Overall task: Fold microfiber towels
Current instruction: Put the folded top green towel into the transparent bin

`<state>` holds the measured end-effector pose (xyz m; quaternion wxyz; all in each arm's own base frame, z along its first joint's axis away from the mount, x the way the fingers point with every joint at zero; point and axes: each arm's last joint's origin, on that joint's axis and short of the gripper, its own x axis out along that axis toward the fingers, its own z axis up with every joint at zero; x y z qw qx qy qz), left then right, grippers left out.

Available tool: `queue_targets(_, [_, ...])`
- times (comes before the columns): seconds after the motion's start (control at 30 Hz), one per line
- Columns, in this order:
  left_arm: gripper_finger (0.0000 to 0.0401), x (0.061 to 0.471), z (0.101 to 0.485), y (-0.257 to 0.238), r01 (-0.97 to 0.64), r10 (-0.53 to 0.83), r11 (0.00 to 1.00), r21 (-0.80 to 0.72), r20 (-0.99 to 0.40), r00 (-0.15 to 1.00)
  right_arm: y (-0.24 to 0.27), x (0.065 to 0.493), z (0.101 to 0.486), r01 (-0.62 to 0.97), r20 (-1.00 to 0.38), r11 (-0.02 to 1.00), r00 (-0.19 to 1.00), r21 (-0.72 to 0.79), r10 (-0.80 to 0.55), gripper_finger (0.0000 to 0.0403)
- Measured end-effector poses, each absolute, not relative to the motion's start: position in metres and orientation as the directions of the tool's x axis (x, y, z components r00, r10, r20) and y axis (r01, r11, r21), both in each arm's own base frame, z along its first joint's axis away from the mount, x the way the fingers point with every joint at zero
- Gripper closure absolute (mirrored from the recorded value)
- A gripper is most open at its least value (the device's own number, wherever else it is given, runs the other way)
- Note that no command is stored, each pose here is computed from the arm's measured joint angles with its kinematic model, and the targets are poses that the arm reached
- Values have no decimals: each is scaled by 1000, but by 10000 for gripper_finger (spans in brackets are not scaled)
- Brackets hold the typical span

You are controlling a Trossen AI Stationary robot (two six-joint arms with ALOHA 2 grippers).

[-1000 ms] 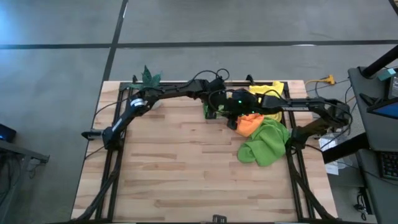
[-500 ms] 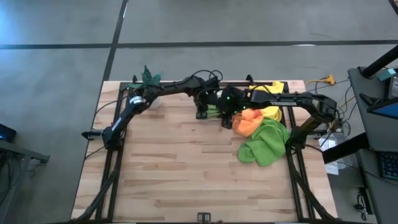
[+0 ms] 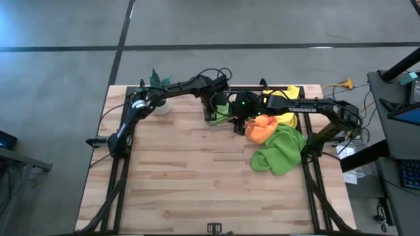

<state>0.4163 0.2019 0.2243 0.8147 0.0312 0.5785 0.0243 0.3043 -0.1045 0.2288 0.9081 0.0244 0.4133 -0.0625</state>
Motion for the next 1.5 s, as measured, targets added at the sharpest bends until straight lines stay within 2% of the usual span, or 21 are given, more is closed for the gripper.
queue_targets(0.13, [361, 423, 233, 201, 4, 9, 1000, 12, -894, 447, -99, 305, 226, 82, -760, 996, 646, -29, -75, 282])
queue_targets(0.43, [361, 435, 212, 202, -66, -52, 993, -95, -877, 478, -90, 304, 218, 28, -774, 999, 631, -44, -52, 282])
queue_targets(0.57, [363, 436, 201, 203, -87, -43, 992, -90, -895, 443, -89, 304, 218, 24, -773, 999, 632, -47, -52, 282])
queue_targets(0.7, [382, 436, 203, 205, -91, -33, 992, -83, -890, 454, -90, 304, 218, 28, -774, 998, 631, -53, -59, 282])
queue_targets(0.8, [397, 434, 201, 206, -121, 28, 992, -25, -908, 419, -90, 304, 218, 28, -774, 998, 631, -53, -59, 282])
queue_targets(0.93, [398, 433, 200, 209, -132, 82, 991, 32, -915, 394, -90, 304, 218, 28, -774, 998, 630, -53, -59, 282])
queue_targets(1.23, [401, 422, 184, 214, -142, 162, 981, 131, -959, 233, -90, 305, 219, 52, -772, 998, 632, -47, -69, 282])
queue_targets(1.5, [401, 399, 251, 220, -177, 190, 976, 130, -904, 384, -109, 312, 271, 141, -635, 983, 751, -114, -182, 282])
